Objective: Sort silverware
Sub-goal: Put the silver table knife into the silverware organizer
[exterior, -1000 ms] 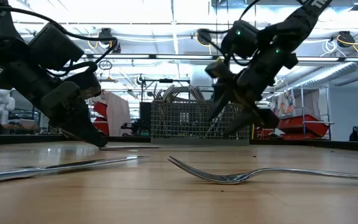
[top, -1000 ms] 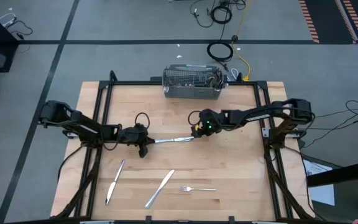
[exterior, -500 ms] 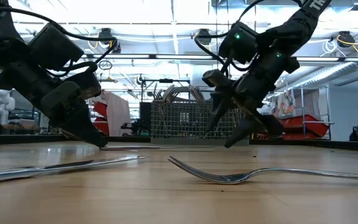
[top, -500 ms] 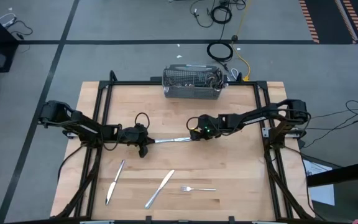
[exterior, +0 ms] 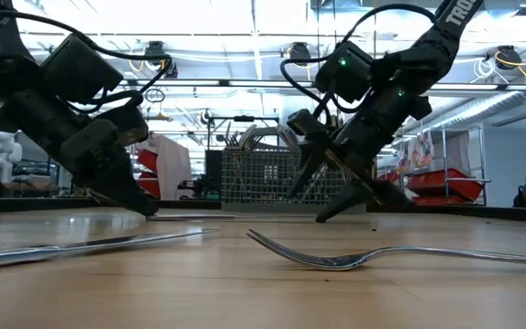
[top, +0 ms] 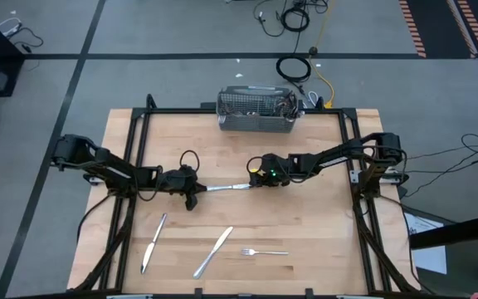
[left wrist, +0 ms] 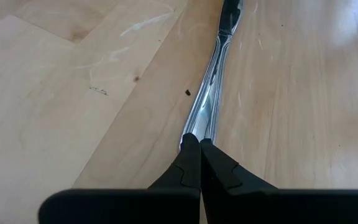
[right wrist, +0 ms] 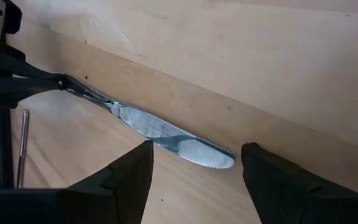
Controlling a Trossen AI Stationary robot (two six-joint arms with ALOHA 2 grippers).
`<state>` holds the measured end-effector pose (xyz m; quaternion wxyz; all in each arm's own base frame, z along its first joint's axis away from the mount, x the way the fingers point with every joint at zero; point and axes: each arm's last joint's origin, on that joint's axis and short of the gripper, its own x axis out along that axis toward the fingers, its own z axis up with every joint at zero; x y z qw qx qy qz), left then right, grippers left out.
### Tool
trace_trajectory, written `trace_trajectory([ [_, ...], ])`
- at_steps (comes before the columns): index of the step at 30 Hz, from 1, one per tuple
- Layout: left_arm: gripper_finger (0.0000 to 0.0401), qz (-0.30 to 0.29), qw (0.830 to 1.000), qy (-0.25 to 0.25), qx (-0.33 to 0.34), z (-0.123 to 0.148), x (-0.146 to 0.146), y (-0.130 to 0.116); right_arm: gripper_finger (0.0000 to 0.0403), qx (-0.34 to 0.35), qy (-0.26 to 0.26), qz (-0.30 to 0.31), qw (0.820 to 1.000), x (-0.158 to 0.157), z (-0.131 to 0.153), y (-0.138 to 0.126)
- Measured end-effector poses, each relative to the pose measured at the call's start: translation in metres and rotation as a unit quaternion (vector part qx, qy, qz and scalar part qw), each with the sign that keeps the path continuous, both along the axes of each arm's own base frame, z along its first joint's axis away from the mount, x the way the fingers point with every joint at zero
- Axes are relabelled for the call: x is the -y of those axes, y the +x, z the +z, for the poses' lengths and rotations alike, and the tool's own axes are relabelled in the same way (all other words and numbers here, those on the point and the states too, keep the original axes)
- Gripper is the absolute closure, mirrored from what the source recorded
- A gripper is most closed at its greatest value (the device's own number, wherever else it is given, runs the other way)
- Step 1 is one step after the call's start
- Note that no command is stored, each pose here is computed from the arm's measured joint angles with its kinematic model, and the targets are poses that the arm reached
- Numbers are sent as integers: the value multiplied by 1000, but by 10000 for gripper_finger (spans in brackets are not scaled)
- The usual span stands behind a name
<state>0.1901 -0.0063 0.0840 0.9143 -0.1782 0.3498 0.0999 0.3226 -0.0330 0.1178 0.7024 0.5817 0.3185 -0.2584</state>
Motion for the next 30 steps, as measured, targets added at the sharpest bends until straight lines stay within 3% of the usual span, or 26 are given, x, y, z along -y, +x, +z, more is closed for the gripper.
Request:
trace_trajectory([
  [30,401,38,999,15,18,2,-2,2,172,12,3,13,1000,-8,0,2],
])
